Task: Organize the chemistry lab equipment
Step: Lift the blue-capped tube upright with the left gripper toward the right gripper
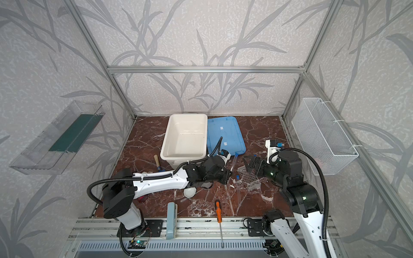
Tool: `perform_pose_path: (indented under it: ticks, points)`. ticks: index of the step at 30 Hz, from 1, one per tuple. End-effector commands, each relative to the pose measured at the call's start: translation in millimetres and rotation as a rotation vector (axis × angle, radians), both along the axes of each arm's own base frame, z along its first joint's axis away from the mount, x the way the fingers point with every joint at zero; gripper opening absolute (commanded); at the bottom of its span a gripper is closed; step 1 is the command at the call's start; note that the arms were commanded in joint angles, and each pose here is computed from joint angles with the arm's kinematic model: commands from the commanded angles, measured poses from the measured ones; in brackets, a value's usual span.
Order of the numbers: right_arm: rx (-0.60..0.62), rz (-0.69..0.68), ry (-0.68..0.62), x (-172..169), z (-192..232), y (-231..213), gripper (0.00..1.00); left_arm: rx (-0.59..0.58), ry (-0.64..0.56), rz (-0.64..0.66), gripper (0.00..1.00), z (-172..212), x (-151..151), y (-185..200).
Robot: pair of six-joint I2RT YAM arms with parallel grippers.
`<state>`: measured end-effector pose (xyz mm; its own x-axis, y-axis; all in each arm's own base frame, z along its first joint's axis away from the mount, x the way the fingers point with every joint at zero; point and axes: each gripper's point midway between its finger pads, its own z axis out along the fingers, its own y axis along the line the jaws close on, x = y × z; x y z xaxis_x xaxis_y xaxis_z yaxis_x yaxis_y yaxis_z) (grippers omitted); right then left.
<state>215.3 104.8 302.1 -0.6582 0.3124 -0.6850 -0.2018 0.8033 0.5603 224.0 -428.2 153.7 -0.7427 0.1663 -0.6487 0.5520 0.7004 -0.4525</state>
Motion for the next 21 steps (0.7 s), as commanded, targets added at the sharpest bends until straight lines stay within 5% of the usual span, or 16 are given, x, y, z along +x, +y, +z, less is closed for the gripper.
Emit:
perform_pose_path:
  ticks: [1,21]
  points:
    - [0.079,0.169,0.054,4.6,7.0,30.9,0.93,-0.091,-0.099,-0.035,0.14,37.3,0.5,0.6]
    - [-0.012,0.211,0.213,66.8,-44.8,62.5,0.56,-0.15,-0.148,-0.071,0.14,56.2,-10.5,14.2]
